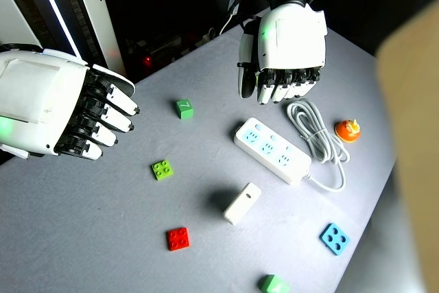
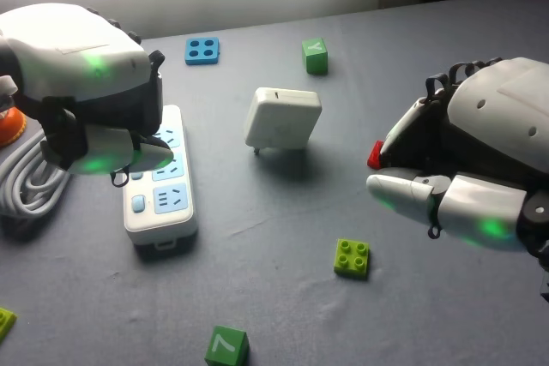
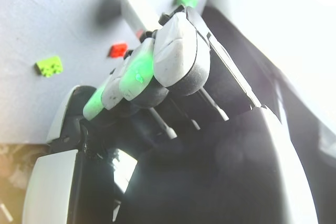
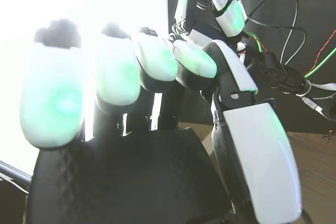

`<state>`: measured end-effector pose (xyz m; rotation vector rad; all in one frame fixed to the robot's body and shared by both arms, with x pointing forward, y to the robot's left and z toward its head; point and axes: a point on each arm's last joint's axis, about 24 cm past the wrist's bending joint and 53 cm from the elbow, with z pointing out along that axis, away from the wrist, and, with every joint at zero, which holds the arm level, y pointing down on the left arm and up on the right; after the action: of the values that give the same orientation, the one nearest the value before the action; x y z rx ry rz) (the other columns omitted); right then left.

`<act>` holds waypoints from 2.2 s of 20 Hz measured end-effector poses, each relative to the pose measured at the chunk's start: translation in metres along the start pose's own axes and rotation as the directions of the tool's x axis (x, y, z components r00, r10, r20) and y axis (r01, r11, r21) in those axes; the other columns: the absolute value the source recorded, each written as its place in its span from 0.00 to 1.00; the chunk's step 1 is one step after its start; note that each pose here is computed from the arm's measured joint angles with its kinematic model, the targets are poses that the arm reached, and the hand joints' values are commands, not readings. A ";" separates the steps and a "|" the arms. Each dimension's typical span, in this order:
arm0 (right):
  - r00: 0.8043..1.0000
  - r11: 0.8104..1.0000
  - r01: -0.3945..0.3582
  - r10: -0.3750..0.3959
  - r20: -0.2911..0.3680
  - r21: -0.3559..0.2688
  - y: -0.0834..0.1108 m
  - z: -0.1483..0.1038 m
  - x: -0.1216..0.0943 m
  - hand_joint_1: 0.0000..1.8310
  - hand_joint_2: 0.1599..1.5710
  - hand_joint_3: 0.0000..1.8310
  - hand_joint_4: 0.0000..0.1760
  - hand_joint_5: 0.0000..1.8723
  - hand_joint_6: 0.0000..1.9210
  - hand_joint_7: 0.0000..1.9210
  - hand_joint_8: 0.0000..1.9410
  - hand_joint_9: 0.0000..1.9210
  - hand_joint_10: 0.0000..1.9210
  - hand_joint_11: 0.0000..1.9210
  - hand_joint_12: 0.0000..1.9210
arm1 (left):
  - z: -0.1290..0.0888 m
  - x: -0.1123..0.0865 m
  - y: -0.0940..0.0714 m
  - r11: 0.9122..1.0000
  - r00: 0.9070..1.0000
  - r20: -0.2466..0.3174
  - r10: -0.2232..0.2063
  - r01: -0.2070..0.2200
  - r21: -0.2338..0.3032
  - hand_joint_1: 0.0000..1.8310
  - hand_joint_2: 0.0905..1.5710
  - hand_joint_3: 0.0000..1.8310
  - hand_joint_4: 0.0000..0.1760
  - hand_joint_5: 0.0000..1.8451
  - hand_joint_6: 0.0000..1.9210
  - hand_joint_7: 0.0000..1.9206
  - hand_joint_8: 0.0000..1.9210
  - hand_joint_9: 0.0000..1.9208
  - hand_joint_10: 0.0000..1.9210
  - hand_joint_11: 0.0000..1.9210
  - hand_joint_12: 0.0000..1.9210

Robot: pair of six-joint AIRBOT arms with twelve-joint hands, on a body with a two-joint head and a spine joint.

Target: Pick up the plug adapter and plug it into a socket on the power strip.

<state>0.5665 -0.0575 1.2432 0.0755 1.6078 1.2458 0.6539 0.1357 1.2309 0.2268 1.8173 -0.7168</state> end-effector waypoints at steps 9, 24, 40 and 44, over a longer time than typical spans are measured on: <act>1.000 1.000 0.003 -0.003 0.001 0.012 -0.007 0.001 -0.003 0.08 0.66 0.00 0.00 0.09 0.00 0.09 0.00 0.07 0.00 0.00 0.17 | 0.000 0.009 0.003 1.000 0.999 -0.033 -0.001 0.001 -0.006 0.00 0.78 0.00 0.00 0.02 0.00 0.00 0.00 0.00 0.00 0.00 0.01; 0.992 0.991 -0.105 0.110 -0.060 0.085 -0.050 0.083 -0.020 0.62 0.75 0.00 0.00 0.13 0.00 0.12 0.00 0.13 0.00 0.00 0.43 | -0.017 0.052 0.018 0.937 0.955 0.011 -0.298 0.295 -0.187 0.02 0.79 0.00 0.00 0.03 0.00 0.01 0.00 0.00 0.00 0.00 0.00; 0.952 0.949 -0.245 0.274 -0.137 0.200 -0.073 0.160 0.000 0.69 0.79 0.00 0.00 0.02 0.00 0.01 0.00 0.02 0.00 0.00 0.12 | -0.035 0.122 0.046 0.813 0.888 0.004 -0.460 0.422 -0.401 0.00 0.76 0.00 0.00 0.00 0.00 0.00 0.00 0.00 0.00 0.00 0.00; 0.949 0.943 -0.246 0.282 -0.144 0.225 -0.080 0.172 0.001 0.69 0.78 0.00 0.00 0.00 0.00 0.00 0.00 0.01 0.00 0.00 0.18 | -0.016 0.120 0.030 0.819 0.876 -0.002 -0.482 0.450 -0.356 0.00 0.77 0.00 0.00 0.00 0.00 0.00 0.00 0.00 0.00 0.00 0.00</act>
<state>0.7334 0.0214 1.2006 0.3300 1.9244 1.3149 0.6121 0.1463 1.1140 -0.4471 2.0777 -0.7104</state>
